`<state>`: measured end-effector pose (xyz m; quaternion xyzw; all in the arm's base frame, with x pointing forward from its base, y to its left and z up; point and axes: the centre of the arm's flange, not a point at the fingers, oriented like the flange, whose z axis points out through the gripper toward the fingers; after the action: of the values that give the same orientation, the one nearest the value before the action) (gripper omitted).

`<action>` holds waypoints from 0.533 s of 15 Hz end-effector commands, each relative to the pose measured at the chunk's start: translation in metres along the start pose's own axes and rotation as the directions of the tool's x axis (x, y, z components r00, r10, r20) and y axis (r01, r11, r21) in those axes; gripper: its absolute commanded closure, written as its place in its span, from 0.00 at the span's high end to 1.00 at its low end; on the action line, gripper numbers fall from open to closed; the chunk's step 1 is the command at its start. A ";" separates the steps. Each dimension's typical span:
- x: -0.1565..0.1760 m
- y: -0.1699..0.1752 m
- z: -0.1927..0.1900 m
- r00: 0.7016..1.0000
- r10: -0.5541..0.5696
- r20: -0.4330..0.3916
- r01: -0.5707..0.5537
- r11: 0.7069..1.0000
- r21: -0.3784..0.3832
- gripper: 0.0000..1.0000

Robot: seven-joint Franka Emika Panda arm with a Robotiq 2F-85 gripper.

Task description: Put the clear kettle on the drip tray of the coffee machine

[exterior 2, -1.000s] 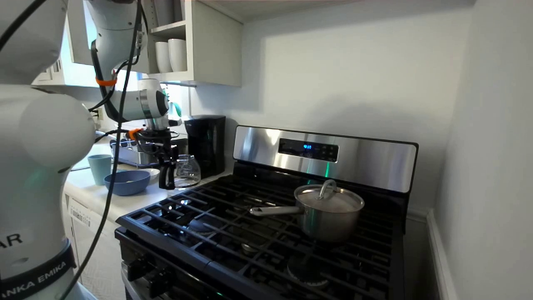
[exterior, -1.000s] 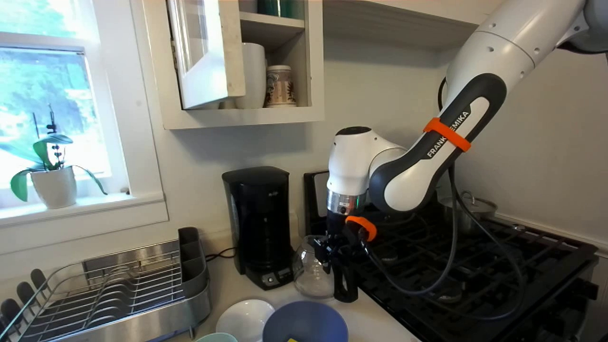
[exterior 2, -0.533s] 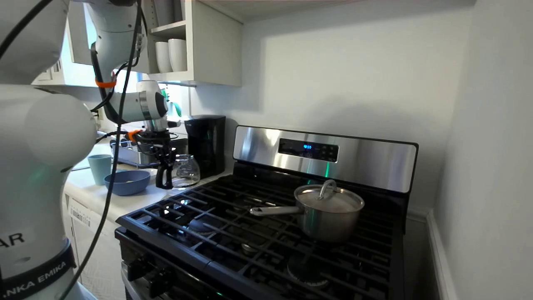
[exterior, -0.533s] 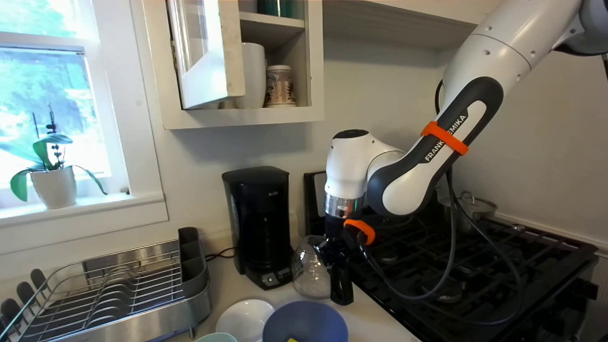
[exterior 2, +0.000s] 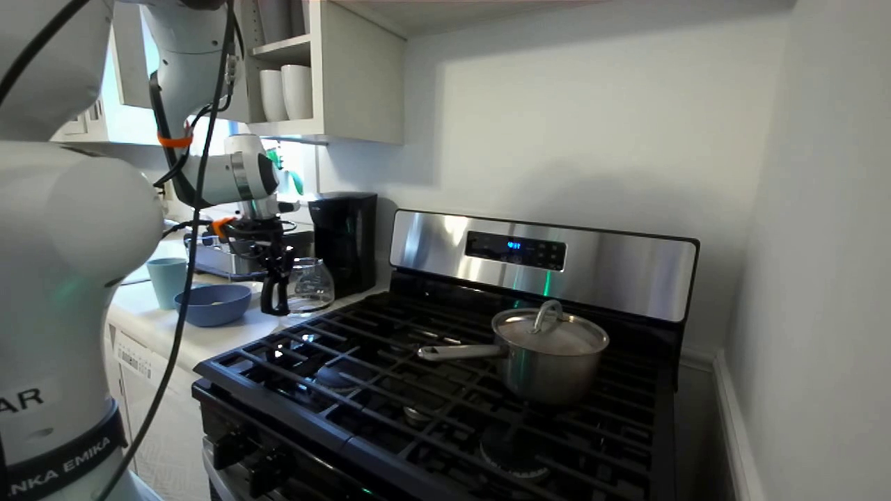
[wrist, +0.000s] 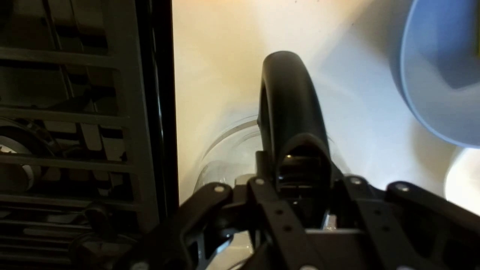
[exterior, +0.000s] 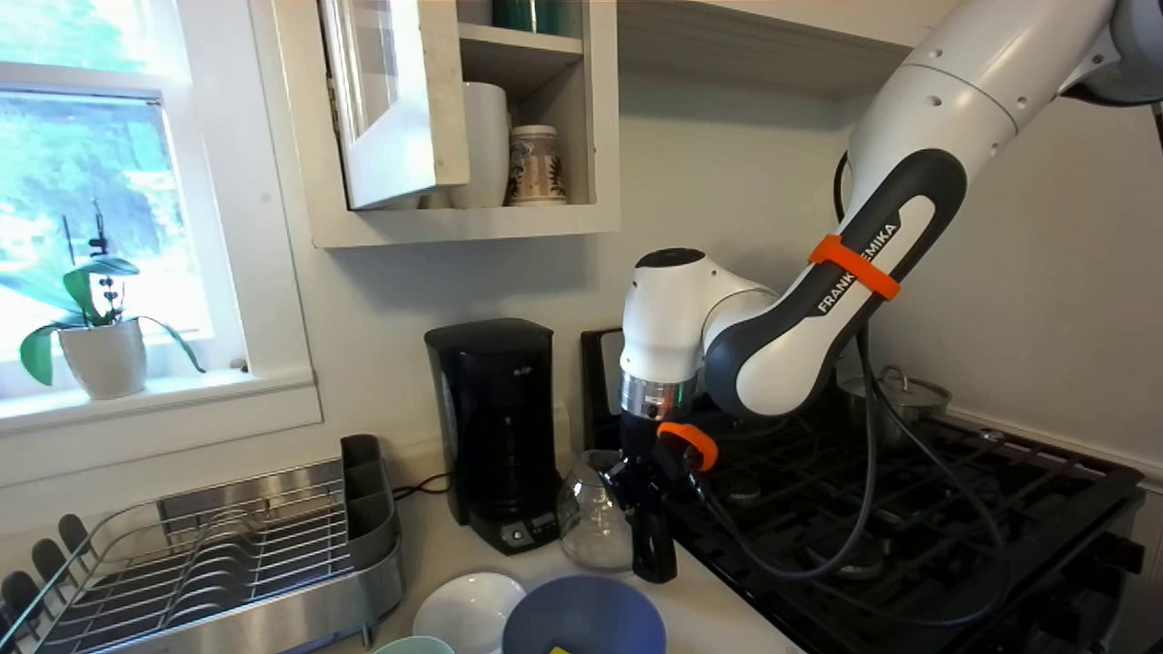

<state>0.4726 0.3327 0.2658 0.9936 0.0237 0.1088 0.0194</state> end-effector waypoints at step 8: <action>0.009 -0.006 -0.039 0.991 0.017 -0.132 -0.014 1.000 0.023 0.08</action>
<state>0.4704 0.3385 0.2811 0.9900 0.0211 0.1375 0.0220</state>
